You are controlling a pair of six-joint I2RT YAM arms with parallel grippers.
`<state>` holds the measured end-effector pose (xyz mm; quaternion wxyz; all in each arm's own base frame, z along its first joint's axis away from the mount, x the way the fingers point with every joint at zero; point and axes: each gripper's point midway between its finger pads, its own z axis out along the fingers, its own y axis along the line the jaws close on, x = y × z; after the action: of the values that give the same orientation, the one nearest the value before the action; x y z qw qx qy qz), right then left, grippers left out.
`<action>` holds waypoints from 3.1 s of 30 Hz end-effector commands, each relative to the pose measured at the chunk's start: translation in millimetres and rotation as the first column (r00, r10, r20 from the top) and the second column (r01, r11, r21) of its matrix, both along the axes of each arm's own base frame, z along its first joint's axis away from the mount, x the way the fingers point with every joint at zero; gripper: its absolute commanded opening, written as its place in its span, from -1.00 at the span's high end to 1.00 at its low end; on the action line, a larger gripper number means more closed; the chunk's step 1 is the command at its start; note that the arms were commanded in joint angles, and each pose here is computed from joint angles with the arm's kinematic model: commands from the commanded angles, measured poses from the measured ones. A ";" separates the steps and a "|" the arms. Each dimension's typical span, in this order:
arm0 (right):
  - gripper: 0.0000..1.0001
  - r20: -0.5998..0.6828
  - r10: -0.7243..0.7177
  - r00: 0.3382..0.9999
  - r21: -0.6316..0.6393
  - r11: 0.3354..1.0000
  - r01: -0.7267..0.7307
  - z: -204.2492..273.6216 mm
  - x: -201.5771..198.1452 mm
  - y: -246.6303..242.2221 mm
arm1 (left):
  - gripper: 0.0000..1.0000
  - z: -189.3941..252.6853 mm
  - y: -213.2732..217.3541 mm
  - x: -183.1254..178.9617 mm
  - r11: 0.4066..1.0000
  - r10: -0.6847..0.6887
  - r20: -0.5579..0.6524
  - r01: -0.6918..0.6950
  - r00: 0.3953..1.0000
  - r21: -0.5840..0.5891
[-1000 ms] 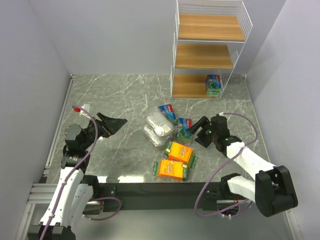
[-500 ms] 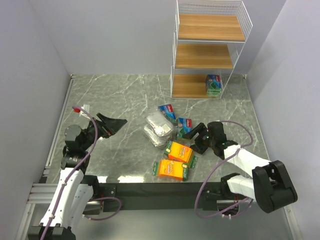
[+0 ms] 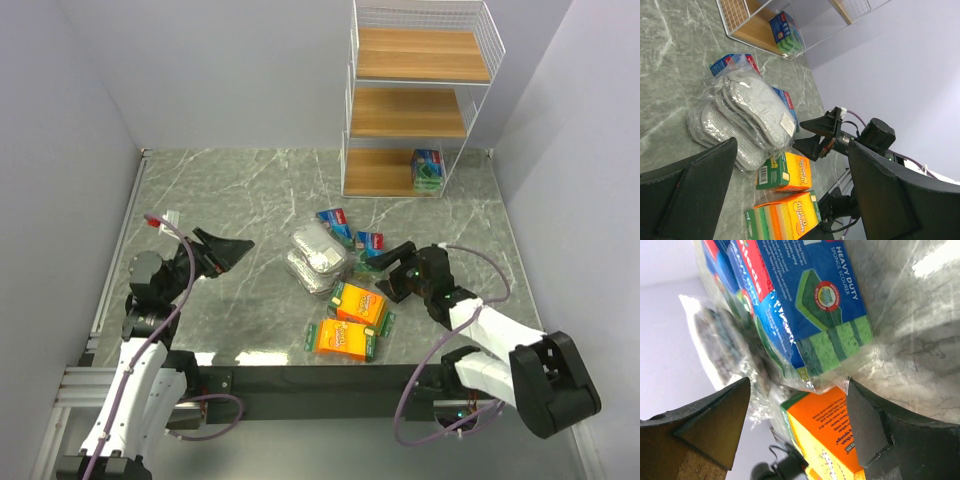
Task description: Place and organize the cleaning sponges onto the shelf
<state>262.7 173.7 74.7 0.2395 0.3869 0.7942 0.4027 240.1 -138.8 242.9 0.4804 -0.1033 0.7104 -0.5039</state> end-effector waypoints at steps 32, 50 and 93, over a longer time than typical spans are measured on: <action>-0.63 0.047 -0.136 0.990 -0.087 0.986 0.140 14.5 10.8 -65.0 | -0.99 2.1 -2.7 -5.5 1.000 -0.016 0.023 0.016 1.000 -0.018; -0.31 0.022 -0.142 0.990 -0.045 0.989 0.143 1.8 47.4 -38.0 | -0.99 1.6 -1.2 -7.3 1.000 -0.007 0.017 0.007 1.000 0.000; 1.00 0.333 -0.351 0.875 0.175 0.935 0.309 116.6 209.9 -88.0 | -0.99 3.1 -0.7 -8.6 1.000 -0.006 0.021 0.006 1.000 0.014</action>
<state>442.1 89.7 153.4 0.3790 0.4627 0.6757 0.4309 234.3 -138.7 229.1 0.4652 -0.1133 0.7207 -0.5013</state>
